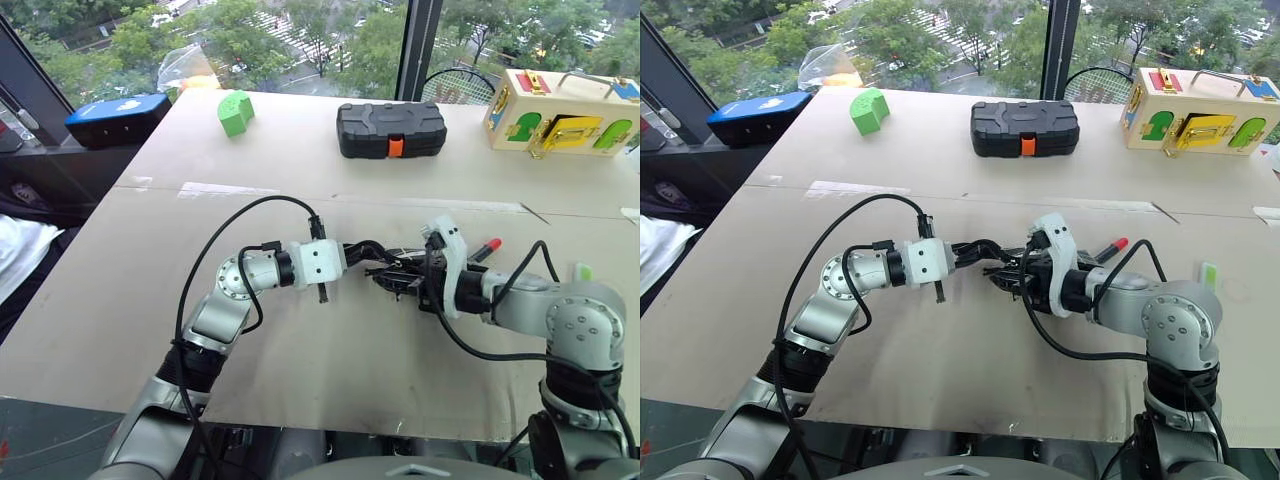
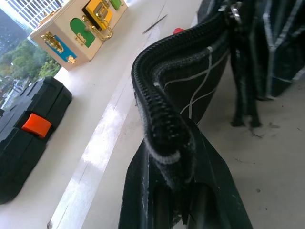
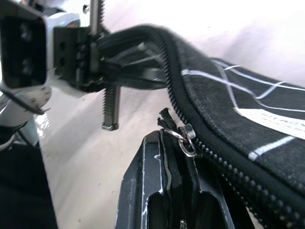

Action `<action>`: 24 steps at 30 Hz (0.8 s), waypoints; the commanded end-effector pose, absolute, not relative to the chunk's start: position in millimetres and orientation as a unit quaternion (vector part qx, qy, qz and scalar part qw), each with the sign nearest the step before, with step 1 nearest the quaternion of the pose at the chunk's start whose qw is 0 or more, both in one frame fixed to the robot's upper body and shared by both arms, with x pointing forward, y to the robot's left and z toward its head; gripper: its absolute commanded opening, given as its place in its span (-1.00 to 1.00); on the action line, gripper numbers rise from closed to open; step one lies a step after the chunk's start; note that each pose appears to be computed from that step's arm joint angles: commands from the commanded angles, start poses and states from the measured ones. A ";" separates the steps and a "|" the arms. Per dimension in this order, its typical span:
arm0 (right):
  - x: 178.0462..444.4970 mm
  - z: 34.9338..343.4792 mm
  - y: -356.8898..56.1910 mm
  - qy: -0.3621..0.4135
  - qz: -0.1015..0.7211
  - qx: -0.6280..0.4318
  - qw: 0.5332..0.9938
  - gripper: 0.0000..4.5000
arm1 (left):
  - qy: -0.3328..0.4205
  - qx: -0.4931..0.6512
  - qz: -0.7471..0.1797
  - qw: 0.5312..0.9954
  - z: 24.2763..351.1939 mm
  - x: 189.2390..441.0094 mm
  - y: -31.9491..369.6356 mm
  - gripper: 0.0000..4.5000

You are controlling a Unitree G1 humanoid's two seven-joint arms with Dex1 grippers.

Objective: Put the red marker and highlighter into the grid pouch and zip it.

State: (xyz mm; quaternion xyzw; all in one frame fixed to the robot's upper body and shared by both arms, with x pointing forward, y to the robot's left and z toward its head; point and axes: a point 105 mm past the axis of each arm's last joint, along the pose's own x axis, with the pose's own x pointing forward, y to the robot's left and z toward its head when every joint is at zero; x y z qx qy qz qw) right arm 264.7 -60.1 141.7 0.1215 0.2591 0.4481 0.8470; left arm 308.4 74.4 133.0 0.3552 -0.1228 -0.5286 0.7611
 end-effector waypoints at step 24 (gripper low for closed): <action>270.2 159.6 -10.3 0.251 0.518 0.109 0.810 -0.99 | -0.172 0.358 -0.555 0.731 153.5 292.7 52.5 -1.00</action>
